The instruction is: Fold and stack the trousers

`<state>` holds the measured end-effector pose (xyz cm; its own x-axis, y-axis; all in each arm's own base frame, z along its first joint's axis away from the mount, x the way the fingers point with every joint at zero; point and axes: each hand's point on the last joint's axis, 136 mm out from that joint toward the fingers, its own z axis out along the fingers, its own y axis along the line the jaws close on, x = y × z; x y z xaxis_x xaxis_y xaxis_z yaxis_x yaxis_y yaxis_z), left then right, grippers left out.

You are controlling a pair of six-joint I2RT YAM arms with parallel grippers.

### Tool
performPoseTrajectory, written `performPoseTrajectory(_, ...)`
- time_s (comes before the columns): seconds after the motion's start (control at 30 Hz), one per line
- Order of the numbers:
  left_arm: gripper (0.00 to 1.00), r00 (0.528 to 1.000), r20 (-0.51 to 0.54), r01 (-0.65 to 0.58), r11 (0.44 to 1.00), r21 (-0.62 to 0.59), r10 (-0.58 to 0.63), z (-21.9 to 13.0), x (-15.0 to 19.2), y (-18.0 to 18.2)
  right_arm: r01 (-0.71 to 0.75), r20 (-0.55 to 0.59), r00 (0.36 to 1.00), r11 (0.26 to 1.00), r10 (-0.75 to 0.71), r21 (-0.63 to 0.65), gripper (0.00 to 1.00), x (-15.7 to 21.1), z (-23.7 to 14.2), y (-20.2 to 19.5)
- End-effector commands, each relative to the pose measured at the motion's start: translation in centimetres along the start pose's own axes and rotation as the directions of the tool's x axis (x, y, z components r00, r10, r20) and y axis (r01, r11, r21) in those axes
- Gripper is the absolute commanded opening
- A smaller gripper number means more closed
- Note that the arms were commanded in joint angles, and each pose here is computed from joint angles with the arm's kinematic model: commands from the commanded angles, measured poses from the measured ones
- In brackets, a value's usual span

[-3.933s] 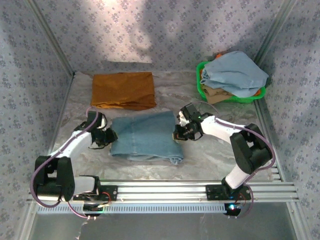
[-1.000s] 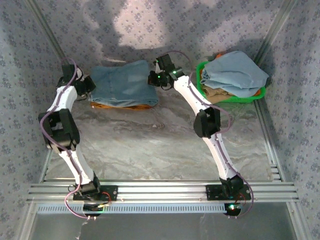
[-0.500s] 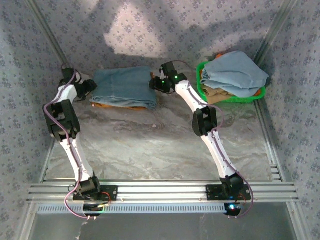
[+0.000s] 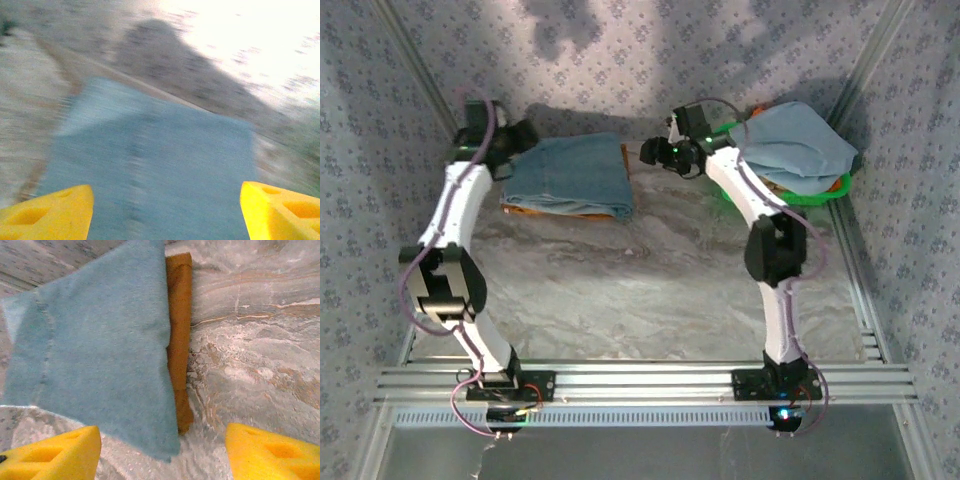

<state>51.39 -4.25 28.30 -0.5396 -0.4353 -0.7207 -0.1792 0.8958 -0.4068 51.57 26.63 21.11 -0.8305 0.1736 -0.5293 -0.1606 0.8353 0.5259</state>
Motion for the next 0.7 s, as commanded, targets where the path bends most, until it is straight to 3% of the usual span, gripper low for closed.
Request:
performPoseTrajectory(0.0, 0.76, 0.987, -0.16, -0.036, 0.995, -0.091, 0.021, 3.6, 8.4, -1.7, -0.017, 0.062, 0.998, 0.999, 0.015, 0.027, 0.68, 1.0, -2.6, -1.5)
performPoseTrajectory(0.17, 0.73, 0.965, -0.254, 0.024, 0.989, -0.145, -0.06, 10.3, 14.6, -4.1, -0.022, 0.041, 0.999, 0.998, 0.02, 0.064, 0.68, 5.3, -5.6, -3.5)
performPoseTrajectory(0.27, 0.69, 0.939, -0.317, 0.068, 0.974, -0.217, -0.136, 13.8, 17.9, -2.7, -0.038, 0.039, 0.999, 0.996, 0.035, 0.076, 0.69, 6.9, -7.2, -4.6)
performPoseTrajectory(0.4, 0.68, 0.902, -0.366, 0.122, 0.948, -0.293, -0.229, 15.5, 21.3, 1.2, -0.07, 0.055, 0.996, 0.993, 0.065, 0.09, 0.68, 7.7, -9.1, -6.0)
performPoseTrajectory(0.67, 0.64, 0.871, -0.397, 0.148, 0.926, -0.347, -0.288, 15.7, 18.5, 10.8, -0.071, 0.062, 0.996, 0.995, 0.067, 0.073, 0.68, 7.9, -10.6, -5.9)
